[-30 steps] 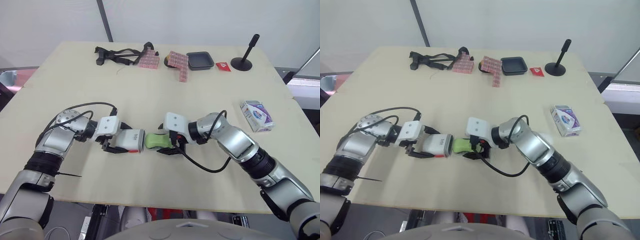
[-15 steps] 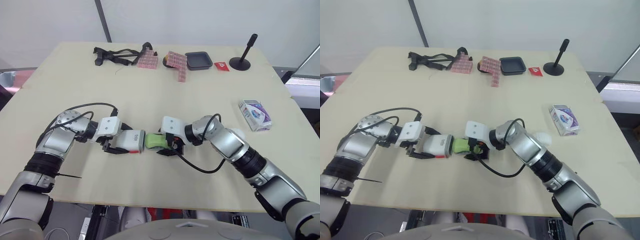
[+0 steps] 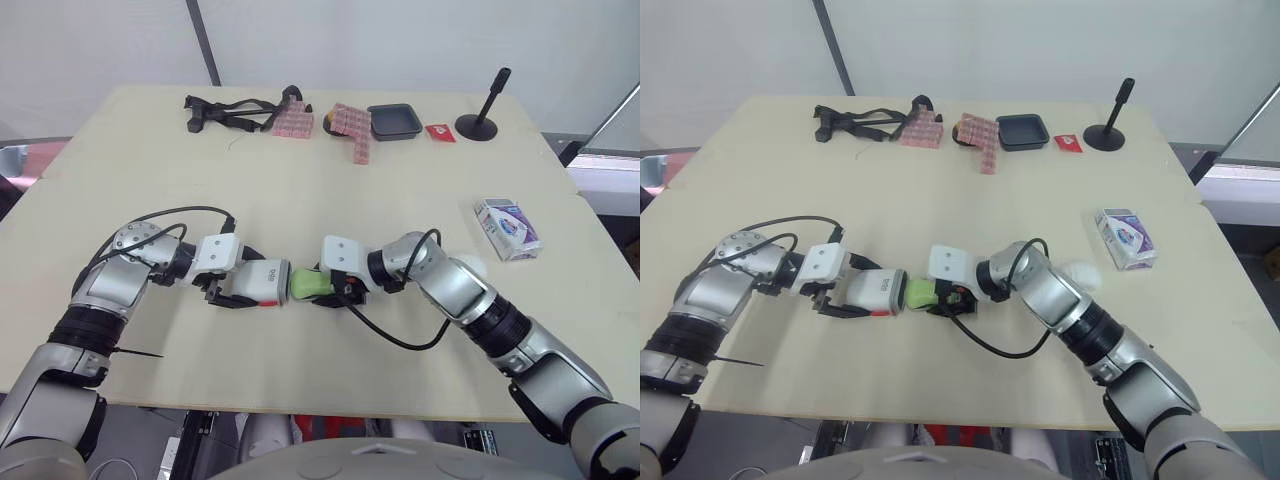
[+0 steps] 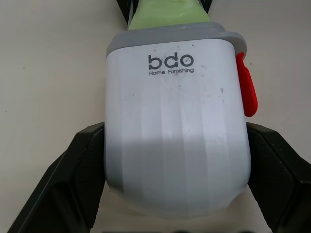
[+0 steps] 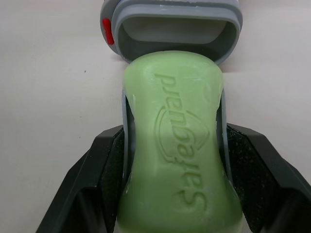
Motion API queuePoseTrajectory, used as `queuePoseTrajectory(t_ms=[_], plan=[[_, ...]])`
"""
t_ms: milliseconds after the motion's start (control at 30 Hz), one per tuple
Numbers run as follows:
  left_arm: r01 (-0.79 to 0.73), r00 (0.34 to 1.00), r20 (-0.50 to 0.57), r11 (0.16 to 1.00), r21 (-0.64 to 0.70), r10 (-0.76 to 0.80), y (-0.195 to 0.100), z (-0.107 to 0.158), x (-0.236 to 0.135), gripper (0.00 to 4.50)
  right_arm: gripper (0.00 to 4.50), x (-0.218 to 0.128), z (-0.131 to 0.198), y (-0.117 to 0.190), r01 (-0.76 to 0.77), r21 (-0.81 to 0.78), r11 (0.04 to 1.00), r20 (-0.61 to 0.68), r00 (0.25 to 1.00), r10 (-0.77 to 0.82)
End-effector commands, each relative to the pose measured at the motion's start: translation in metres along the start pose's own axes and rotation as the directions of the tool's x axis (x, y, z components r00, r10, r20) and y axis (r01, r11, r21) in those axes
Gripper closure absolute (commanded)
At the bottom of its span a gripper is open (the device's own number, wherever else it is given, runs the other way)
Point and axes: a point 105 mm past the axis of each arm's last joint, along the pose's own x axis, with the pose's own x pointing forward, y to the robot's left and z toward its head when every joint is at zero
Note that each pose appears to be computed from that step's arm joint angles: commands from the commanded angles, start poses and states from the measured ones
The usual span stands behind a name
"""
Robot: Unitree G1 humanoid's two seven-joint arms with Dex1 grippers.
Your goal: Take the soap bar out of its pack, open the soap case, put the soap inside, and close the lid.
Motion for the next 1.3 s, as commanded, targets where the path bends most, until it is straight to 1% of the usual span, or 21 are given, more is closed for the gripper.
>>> queuePoseTrajectory(t_ms=[33,267,433,800,1300], plan=[[-0.010,1.000,0.016,1.000,0.010,0.010,0.002,0.004,-0.001,0.87,1.93,-0.009,-0.013,-0.003,0.026,0.016,1.000,-0.049,0.998,-0.025],[-0.001,0.999,0.051,1.000,0.008,0.001,0.004,0.014,0.006,0.87,1.93,-0.046,0.001,-0.016,0.075,-0.027,0.997,-0.025,0.997,-0.076],[-0.001,0.994,0.108,1.000,0.018,-0.001,0.010,0.031,0.023,0.87,1.93,-0.066,0.004,-0.017,0.065,-0.065,0.996,-0.059,0.996,-0.069],[-0.013,0.991,0.137,0.999,0.034,0.008,0.016,0.041,0.039,0.87,1.93,-0.061,0.008,-0.008,0.027,-0.058,0.998,-0.077,0.997,-0.031],[-0.013,0.988,0.155,0.999,0.047,0.006,0.016,0.048,0.044,0.87,1.93,-0.047,0.011,-0.007,0.004,-0.048,0.999,-0.117,0.993,-0.010]])
